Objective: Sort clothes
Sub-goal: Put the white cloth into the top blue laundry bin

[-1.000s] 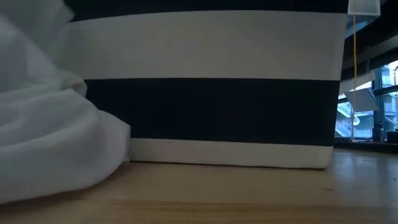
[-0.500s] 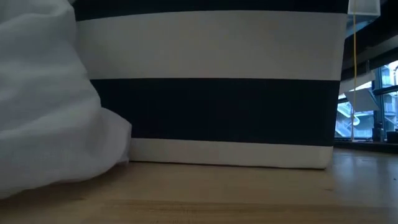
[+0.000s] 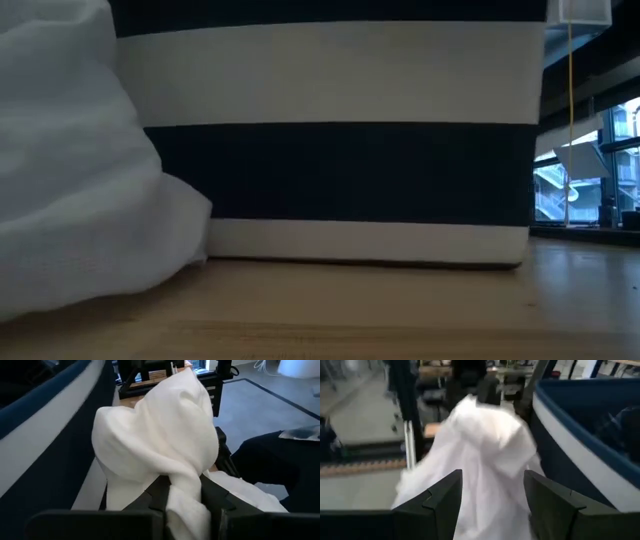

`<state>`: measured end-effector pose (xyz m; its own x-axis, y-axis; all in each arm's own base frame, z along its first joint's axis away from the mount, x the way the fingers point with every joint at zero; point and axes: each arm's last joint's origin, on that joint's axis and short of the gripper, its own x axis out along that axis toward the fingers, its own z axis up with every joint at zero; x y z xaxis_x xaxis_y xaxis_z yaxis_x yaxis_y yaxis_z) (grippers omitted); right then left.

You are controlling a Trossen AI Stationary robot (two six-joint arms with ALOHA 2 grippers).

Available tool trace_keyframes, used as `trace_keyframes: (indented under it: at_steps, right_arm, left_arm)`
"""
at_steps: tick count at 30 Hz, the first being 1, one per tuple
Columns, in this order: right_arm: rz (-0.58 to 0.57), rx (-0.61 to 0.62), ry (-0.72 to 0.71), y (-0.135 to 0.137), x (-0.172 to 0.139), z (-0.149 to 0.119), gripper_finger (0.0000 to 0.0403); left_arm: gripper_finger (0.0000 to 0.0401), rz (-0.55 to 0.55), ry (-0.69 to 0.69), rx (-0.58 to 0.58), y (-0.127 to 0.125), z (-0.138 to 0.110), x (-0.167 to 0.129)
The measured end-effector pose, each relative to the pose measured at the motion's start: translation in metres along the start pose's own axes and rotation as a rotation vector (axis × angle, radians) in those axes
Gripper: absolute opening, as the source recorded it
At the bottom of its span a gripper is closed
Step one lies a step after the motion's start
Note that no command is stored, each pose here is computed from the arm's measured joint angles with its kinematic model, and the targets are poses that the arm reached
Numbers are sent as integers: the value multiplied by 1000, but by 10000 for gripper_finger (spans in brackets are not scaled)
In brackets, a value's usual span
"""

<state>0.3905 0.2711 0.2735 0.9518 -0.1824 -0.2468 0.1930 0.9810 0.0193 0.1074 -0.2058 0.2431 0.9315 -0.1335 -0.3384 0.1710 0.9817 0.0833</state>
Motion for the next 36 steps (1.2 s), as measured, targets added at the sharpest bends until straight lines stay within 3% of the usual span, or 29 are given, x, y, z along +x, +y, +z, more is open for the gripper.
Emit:
trace_keyframes:
  at_steps: [4, 7, 9, 14, 18, 27, 32, 36]
  right_arm:
    - [191, 33, -17, -8, 19, 8, 214]
    - [247, -75, -105, -1, 27, 4, 214]
    - [241, -162, -137, 5, 24, 2, 214]
    - [90, -408, -162, 27, -3, 2, 214]
    - [77, -522, -196, 41, -13, 11, 214]
    - [75, -555, -159, 13, 34, 13, 214]
    - [207, -561, -160, -1, 61, 4, 214]
    - [146, -546, -143, -12, 74, 1, 214]
  left_arm:
    - [54, 14, 2, 12, 2, 1, 3]
    - [54, 26, 3, 26, 4, 2, 5]
    - [54, 27, 4, 42, 4, 2, 5]
    - [54, -26, 17, 41, 2, 2, 5]
    - [54, -66, 3, 52, 0, 6, 6]
    - [54, -78, -12, 59, -1, 8, 6]
    - [54, -44, -20, 77, 1, 8, 7]
    - [54, -32, -25, 64, 1, 9, 10]
